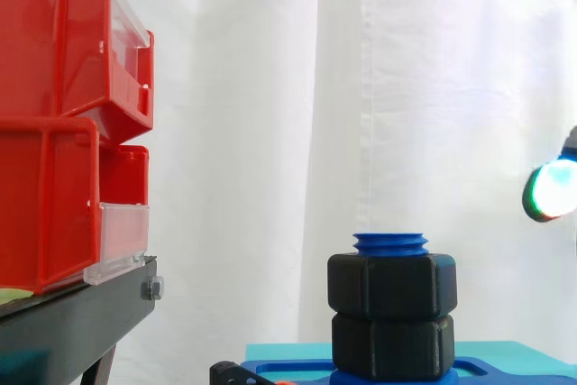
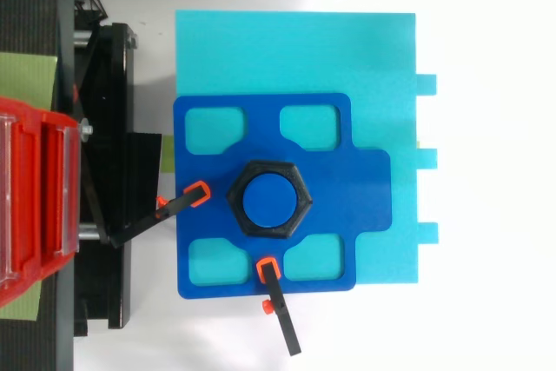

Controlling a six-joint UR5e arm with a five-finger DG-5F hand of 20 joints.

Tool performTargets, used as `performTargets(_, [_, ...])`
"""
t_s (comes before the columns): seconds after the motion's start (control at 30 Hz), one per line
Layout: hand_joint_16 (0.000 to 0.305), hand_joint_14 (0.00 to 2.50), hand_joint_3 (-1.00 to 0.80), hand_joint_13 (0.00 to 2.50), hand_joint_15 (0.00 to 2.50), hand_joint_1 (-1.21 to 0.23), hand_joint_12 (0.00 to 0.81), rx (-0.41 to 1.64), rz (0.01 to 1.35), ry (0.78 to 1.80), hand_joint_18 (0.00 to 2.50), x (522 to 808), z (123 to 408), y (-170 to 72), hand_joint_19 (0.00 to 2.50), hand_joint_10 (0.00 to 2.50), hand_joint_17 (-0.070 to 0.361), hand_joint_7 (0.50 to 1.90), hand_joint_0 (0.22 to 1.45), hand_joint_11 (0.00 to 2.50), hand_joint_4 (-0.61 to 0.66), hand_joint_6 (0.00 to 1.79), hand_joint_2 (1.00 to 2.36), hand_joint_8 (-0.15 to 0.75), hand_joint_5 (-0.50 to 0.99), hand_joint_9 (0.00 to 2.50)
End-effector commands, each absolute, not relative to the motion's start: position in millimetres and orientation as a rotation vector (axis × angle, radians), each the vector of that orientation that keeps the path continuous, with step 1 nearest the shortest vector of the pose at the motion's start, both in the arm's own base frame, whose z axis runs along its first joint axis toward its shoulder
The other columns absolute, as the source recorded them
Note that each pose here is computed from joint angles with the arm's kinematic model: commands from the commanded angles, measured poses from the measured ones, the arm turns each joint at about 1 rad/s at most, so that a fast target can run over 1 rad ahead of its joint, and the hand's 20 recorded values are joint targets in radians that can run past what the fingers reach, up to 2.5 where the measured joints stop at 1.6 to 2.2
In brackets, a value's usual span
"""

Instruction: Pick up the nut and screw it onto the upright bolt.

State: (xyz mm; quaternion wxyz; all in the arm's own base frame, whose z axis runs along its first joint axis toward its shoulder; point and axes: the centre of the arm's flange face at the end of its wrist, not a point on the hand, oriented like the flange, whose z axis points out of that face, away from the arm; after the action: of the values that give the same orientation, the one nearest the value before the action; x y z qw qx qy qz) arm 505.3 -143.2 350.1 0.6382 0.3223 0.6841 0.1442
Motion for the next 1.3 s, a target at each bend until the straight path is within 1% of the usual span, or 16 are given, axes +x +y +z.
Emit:
performTargets(0.0, [0.044,0.0,-0.5,0.01,0.0,-0.35,0.349,0.886,0.458,1.513,0.0,503.3,348.7,-143.4,0.0,0.0,0.099,0.58,0.49,0.0,0.04,0.5,1.0,0.184,-0.24,0.16])
performTargets(0.37, [0.044,0.0,-0.5,0.0,0.0,-0.32,0.352,0.879,0.457,1.51,0.0,504.1,349.2,-143.2,0.0,0.0,0.099,0.65,0.49,0.0,0.04,0.5,1.0,0.179,-0.25,0.09])
performTargets(0.47, [0.045,0.0,-0.5,0.0,0.0,-0.34,0.352,0.879,0.457,1.51,0.0,504.1,349.2,-143.2,0.0,0.0,0.101,0.62,0.49,0.0,0.04,0.5,1.0,0.183,-0.24,0.12])
performTargets(0.5, [0.045,0.0,-0.5,0.0,0.0,-0.34,0.351,0.878,0.458,1.511,0.0,504.3,349.2,-142.4,0.0,0.0,0.101,0.63,0.49,0.0,0.04,0.5,1.0,0.182,-0.24,0.12])
performTargets(0.57, [0.045,0.0,-0.5,0.0,0.0,-0.31,0.35,0.879,0.457,1.51,0.0,504.1,349.2,-143.2,0.0,0.0,0.1,0.68,0.49,0.0,0.04,0.5,1.0,0.174,-0.25,0.04])
performTargets(0.6, [0.045,0.0,-0.5,0.0,0.0,-0.34,0.351,0.879,0.457,1.51,0.0,504.1,349.2,-143.2,0.0,0.0,0.101,0.64,0.49,0.0,0.04,0.5,1.0,0.179,-0.24,0.08])
performTargets(0.67, [0.045,0.0,-0.5,0.0,0.0,-0.35,0.35,0.879,0.457,1.51,0.0,504.1,349.2,-143.2,0.0,0.0,0.101,0.63,0.49,0.0,0.05,0.5,1.0,0.18,-0.24,0.11])
performTargets(0.7, [0.045,0.0,-0.5,0.0,0.0,-0.33,0.349,0.879,0.457,1.51,0.0,504.1,349.2,-143.2,0.0,0.0,0.101,0.66,0.49,0.0,0.05,0.5,1.0,0.177,-0.24,0.08])
performTargets(0.73, [0.045,0.0,-0.5,0.0,0.0,-0.35,0.349,0.879,0.457,1.51,0.0,504.1,349.2,-143.2,0.0,0.0,0.101,0.66,0.49,0.0,0.05,0.5,1.0,0.181,-0.24,0.1])
performTargets(0.77, [0.044,0.0,-0.5,0.0,0.0,-0.31,0.349,0.879,0.457,1.51,0.0,504.1,349.2,-143.2,0.0,0.0,0.1,0.68,0.49,0.0,0.05,0.5,1.0,0.171,-0.25,0.02])
performTargets(0.8, [0.045,0.0,-0.5,0.0,0.0,-0.31,0.35,0.879,0.457,1.51,0.0,504.1,349.2,-143.2,0.0,0.0,0.101,0.66,0.49,0.0,0.05,0.5,1.0,0.175,-0.25,0.04])
performTargets(0.83, [0.045,0.0,-0.5,0.01,0.0,-0.35,0.35,0.879,0.457,1.51,0.0,504.1,349.2,-143.2,0.0,0.0,0.101,0.63,0.49,0.0,0.05,0.5,1.0,0.182,-0.24,0.1])
performTargets(0.9, [0.045,0.0,-0.5,0.0,0.0,-0.34,0.349,0.879,0.457,1.51,0.0,504.1,349.2,-143.2,0.0,0.0,0.1,0.67,0.49,0.0,0.05,0.5,1.0,0.18,-0.24,0.08])
performTargets(0.97, [0.045,0.0,-0.5,0.0,0.0,-0.34,0.349,0.879,0.457,1.51,0.0,504.1,349.2,-143.2,0.0,0.0,0.1,0.67,0.49,0.0,0.05,0.5,1.0,0.179,-0.24,0.07])
performTargets(1.1, [0.045,0.0,-0.5,0.0,0.0,-0.33,0.348,0.879,0.457,1.51,0.0,504.1,349.2,-143.2,0.0,0.0,0.1,0.64,0.49,0.0,0.05,0.5,1.0,0.179,-0.25,0.08])
performTargets(1.27, [0.044,0.0,-0.5,0.06,0.0,-0.34,0.347,0.879,0.457,1.51,0.0,504.1,349.2,-143.2,0.0,0.0,0.1,0.64,0.49,0.0,0.07,0.5,1.0,0.192,-0.24,0.17])
